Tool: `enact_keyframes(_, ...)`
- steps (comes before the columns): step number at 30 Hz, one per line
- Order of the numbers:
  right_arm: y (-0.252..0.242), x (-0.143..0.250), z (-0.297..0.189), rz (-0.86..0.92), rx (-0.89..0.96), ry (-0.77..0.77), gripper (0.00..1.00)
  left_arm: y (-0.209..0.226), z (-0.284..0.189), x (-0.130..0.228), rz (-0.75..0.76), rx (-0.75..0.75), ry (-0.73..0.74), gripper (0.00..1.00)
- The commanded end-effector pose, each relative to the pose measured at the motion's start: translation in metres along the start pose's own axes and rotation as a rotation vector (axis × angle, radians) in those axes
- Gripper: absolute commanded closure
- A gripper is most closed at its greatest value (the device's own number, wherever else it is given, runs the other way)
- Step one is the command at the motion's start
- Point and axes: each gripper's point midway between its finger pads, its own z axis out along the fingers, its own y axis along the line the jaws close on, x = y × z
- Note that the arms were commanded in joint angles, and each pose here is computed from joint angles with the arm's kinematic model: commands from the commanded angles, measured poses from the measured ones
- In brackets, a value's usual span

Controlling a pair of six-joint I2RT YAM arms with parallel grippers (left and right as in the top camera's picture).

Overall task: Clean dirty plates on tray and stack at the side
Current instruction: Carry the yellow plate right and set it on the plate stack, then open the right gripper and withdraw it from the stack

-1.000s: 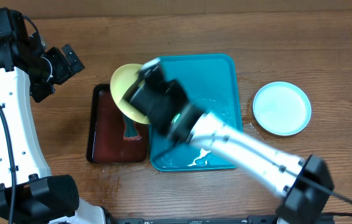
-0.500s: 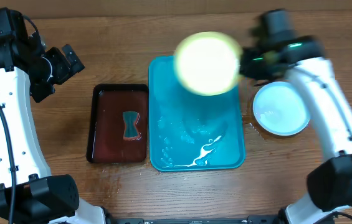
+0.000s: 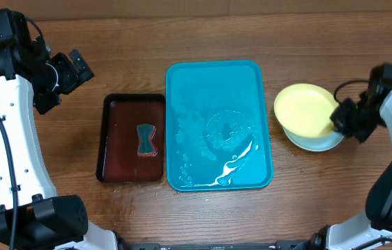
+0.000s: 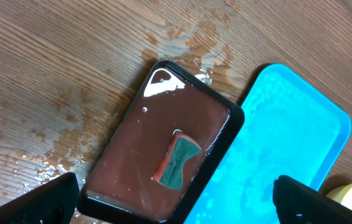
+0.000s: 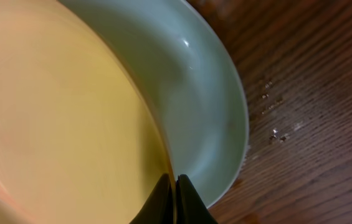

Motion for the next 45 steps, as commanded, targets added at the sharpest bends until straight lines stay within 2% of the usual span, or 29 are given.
enact_keyframes(1,-0.005,0.004,0.012,0.018,-0.021,0.008,0.96,0.000,-0.008,-0.003,0.007,0.002,-0.025,0.00)
enact_keyframes(6,-0.009,0.002,0.009,0.021,-0.004,-0.009,0.96,0.000,-0.008,-0.003,0.007,0.002,-0.025,0.00)
enact_keyframes(10,-0.031,0.000,0.006,0.092,0.119,-0.048,0.96,0.000,-0.008,-0.003,0.007,0.002,-0.025,0.00)
enact_keyframes(11,-0.032,-0.001,0.005,0.093,0.123,-0.049,0.89,0.000,-0.008,-0.003,0.007,0.002,-0.025,0.00)
enact_keyframes(13,-0.030,0.001,0.005,0.083,0.113,-0.041,0.62,0.000,-0.008,-0.003,0.007,0.002,-0.025,0.00)
enact_keyframes(14,-0.030,0.001,0.004,0.073,0.114,-0.038,0.57,0.000,-0.008,-0.003,0.007,0.002,-0.025,0.00)
enact_keyframes(18,-0.022,0.004,-0.018,0.052,0.084,-0.064,0.52,0.000,-0.008,-0.003,0.007,0.002,-0.025,0.00)
enact_keyframes(22,0.028,0.019,-0.067,-0.152,-0.156,-0.129,0.50,0.000,-0.008,-0.003,0.007,0.002,-0.025,0.00)
enact_keyframes(26,0.092,0.074,-0.130,-0.535,-0.475,-0.195,0.25,0.000,-0.008,-0.003,0.007,0.002,-0.025,0.00)
enact_keyframes(28,0.110,0.103,-0.154,-0.645,-0.555,-0.227,0.00,0.000,-0.008,-0.003,0.007,0.002,-0.025,0.00)
enact_keyframes(31,0.123,0.140,-0.176,-0.761,-0.608,-0.264,0.00,0.000,-0.008,-0.003,0.008,0.002,-0.025,0.00)
enact_keyframes(36,0.135,0.185,-0.190,-0.826,-0.671,-0.224,0.00,0.000,-0.008,-0.003,0.007,0.002,-0.025,0.00)
enact_keyframes(45,0.126,0.187,-0.186,-0.820,-0.635,-0.212,0.00,0.000,-0.008,-0.003,0.007,0.002,-0.025,0.00)
